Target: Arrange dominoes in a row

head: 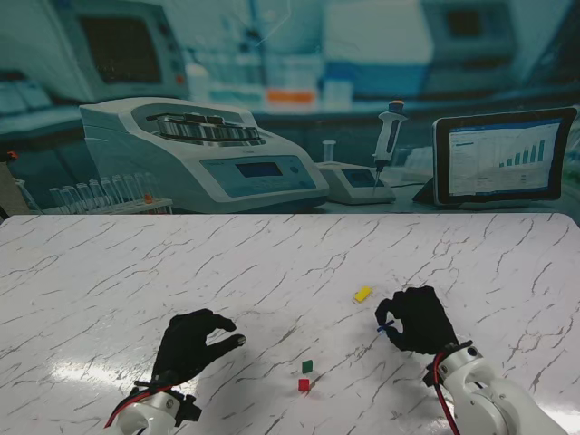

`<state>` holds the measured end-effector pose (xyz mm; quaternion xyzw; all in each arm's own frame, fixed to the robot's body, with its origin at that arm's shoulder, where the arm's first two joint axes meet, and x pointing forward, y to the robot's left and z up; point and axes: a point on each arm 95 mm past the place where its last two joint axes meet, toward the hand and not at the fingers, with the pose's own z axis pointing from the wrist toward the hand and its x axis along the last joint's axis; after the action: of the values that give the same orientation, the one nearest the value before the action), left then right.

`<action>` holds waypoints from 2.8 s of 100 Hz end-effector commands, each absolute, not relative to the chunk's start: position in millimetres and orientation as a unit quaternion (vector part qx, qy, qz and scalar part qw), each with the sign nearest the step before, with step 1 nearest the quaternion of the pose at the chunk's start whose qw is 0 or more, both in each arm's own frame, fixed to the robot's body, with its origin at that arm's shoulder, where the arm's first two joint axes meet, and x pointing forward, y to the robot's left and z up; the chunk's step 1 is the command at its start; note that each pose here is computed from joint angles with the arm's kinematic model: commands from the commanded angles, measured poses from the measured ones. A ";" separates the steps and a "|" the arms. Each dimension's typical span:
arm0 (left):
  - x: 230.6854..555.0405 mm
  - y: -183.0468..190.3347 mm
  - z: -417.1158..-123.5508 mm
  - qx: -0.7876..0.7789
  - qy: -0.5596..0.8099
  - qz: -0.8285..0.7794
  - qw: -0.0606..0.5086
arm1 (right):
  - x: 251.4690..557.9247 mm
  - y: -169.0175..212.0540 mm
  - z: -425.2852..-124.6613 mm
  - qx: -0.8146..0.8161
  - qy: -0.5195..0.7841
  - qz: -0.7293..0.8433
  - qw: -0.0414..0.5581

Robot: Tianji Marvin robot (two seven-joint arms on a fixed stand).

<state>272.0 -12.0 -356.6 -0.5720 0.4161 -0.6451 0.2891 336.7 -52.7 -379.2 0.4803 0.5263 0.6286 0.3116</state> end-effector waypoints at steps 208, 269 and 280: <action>262.2 -7.2 -358.6 -0.560 0.426 -0.652 0.283 | 332.7 75.8 -391.3 0.469 0.535 0.672 0.204; 261.2 -6.6 -359.2 -0.566 0.421 -0.651 0.281 | 334.3 81.3 -407.8 0.485 0.540 0.660 0.190; 260.9 -6.5 -359.3 -0.567 0.420 -0.651 0.280 | 333.5 81.0 -407.8 0.488 0.541 0.658 0.188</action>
<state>264.8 -2.6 -357.9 -0.5653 0.4205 -0.6456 0.2946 337.6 76.2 -406.3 0.4830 0.5429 0.6587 0.1951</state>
